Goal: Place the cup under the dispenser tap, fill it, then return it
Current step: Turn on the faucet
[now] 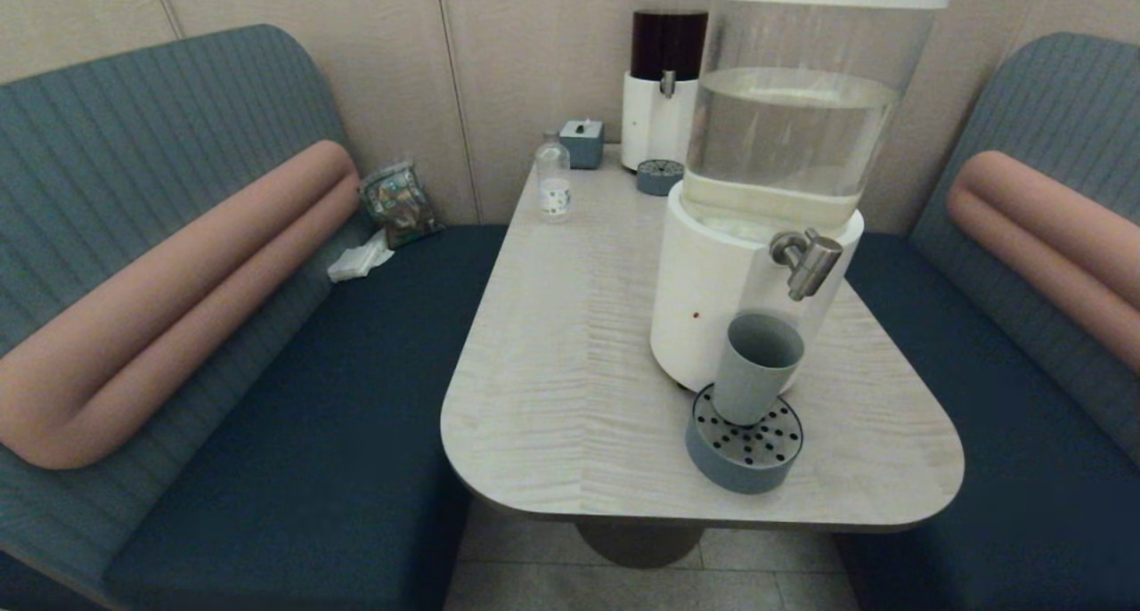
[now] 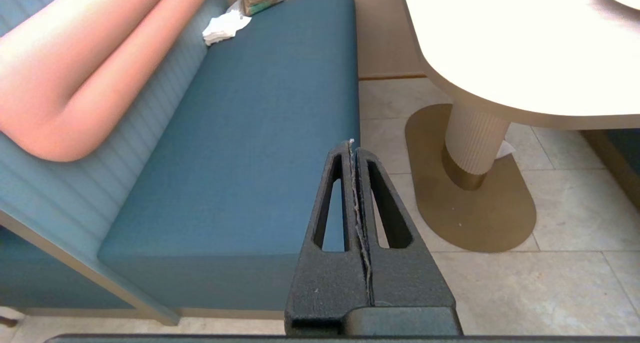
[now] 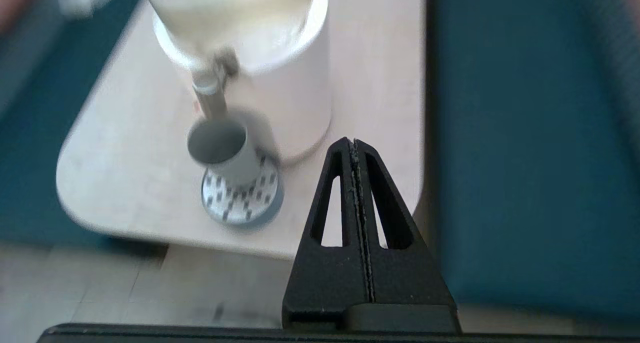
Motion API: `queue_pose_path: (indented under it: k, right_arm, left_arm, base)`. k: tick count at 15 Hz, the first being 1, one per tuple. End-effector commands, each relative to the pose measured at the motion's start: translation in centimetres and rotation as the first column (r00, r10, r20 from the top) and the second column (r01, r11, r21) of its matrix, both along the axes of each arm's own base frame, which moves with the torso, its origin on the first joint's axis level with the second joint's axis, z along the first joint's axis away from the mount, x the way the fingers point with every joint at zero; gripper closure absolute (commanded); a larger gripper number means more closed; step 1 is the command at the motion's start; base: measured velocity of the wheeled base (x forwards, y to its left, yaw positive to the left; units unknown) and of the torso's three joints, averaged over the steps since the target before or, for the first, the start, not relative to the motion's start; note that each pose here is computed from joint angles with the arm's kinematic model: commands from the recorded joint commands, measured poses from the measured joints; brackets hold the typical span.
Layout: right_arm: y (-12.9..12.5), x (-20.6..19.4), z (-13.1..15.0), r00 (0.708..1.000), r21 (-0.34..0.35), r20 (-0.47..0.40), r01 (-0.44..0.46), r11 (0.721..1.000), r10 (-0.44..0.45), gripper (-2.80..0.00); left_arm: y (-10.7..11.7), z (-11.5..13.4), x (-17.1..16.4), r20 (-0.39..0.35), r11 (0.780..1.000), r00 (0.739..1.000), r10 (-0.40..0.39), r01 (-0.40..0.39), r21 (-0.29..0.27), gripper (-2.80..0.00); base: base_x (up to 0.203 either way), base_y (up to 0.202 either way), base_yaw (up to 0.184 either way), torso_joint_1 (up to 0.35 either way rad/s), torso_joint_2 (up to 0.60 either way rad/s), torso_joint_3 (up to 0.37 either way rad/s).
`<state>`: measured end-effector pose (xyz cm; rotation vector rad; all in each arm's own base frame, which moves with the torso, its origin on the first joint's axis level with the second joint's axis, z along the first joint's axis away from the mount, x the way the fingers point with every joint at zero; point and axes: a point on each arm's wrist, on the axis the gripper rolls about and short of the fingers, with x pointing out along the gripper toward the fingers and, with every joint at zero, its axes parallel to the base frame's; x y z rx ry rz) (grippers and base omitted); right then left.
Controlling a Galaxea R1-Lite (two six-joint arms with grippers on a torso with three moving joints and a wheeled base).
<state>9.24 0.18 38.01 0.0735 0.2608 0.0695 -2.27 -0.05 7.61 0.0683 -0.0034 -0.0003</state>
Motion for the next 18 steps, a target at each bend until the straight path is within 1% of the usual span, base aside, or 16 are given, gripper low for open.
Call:
queue_pose_path:
  k: [1,3,5,7,8,11,16,18]
  right_arm:
    - [0.0,5.5,-0.5,0.988,0.010,-0.152,-0.012,1.000,0.013,0.00]
    - [0.2,7.9,-0.2,0.966,0.055,-0.248,-0.055,0.997,0.067,0.00]
    - [0.3,10.0,-0.2,0.933,0.119,-0.335,-0.097,0.988,0.132,0.00]
    - [0.5,11.8,-1.0,0.893,0.198,-0.399,-0.140,0.970,0.210,0.00]
    - [0.6,12.6,-1.5,0.879,0.215,-0.421,-0.146,0.966,0.226,0.00]
    - [0.7,13.7,-2.0,0.849,0.286,-0.422,-0.208,0.935,0.318,0.00]
    - [0.9,14.8,-3.1,0.816,0.321,-0.457,-0.219,0.922,0.353,0.00]
    - [1.6,15.1,-3.4,0.801,0.324,-0.467,-0.239,0.915,0.374,0.00]
  left_arm:
    - [0.0,0.0,0.0,0.001,1.000,1.000,0.000,0.000,0.001,0.00]
    - [0.0,0.0,0.0,0.001,1.000,1.000,0.000,0.000,0.000,0.00]
    - [0.0,0.0,0.0,0.001,1.000,1.000,0.001,-0.001,0.000,0.00]
    - [0.0,0.0,0.0,0.001,1.000,1.000,0.002,-0.002,0.001,0.00]
    - [0.0,0.0,0.0,0.001,1.000,1.000,0.002,-0.002,0.001,0.00]
    - [0.0,0.0,0.0,0.001,1.000,1.000,0.000,0.000,-0.001,0.00]
    - [0.0,0.0,0.0,0.001,1.000,1.000,0.000,0.000,0.001,0.00]
    - [0.0,0.0,0.0,0.001,1.000,1.000,0.001,-0.001,0.000,0.00]
  base:
    - [0.000,0.000,0.000,0.000,0.00,0.000]
    - [0.000,0.000,0.000,0.000,0.00,0.000]
    - [0.000,0.000,0.000,0.000,0.00,0.000]
    - [0.000,0.000,0.000,0.000,0.00,0.000]
    - [0.000,0.000,0.000,0.000,0.00,0.000]
    - [0.000,0.000,0.000,0.000,0.00,0.000]
    - [0.000,0.000,0.000,0.000,0.00,0.000]
    - [0.000,0.000,0.000,0.000,0.00,0.000]
